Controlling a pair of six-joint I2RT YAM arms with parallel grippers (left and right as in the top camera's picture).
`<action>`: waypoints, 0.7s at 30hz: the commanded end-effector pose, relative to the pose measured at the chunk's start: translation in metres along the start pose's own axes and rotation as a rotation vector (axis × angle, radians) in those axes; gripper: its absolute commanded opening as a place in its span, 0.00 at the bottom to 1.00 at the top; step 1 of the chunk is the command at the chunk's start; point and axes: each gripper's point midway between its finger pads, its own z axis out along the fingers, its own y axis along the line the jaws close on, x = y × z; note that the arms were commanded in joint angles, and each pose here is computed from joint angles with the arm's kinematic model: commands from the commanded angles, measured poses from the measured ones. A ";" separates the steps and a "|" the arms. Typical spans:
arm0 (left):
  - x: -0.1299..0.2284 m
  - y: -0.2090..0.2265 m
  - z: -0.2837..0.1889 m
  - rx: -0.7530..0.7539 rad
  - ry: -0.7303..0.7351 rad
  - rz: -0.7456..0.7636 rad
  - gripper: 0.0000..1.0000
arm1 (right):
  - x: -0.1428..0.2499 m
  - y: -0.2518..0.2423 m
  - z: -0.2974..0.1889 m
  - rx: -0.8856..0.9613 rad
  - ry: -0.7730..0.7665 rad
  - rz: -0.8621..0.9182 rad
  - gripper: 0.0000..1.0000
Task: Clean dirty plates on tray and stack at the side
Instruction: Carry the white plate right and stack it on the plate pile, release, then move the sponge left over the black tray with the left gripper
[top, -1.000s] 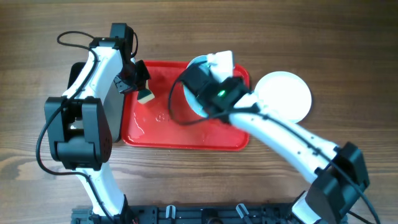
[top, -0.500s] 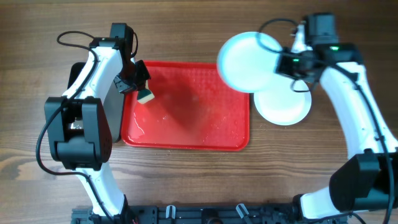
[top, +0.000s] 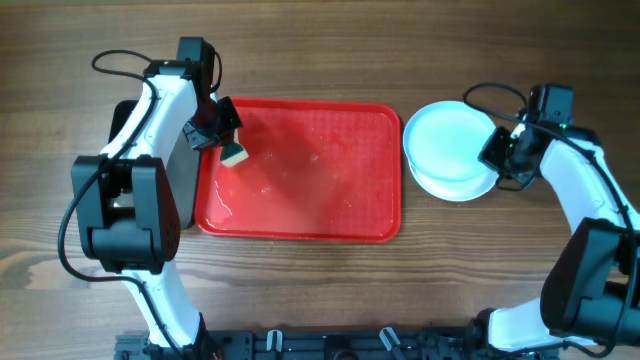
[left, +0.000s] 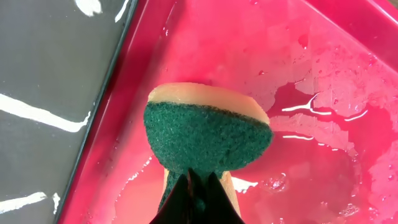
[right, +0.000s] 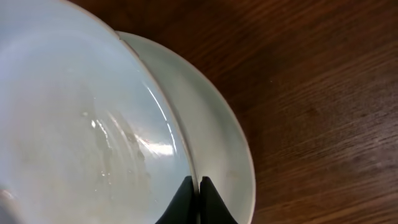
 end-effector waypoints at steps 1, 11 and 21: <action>-0.005 0.001 0.000 -0.004 -0.006 -0.015 0.04 | -0.001 -0.022 0.001 0.089 -0.038 0.059 0.04; -0.002 -0.002 0.000 -0.007 0.000 -0.006 0.04 | 0.014 -0.031 0.001 0.104 0.035 0.046 0.46; -0.032 0.045 -0.095 -0.155 -0.188 0.044 0.04 | -0.006 0.072 -0.080 -0.214 -0.059 -0.216 0.68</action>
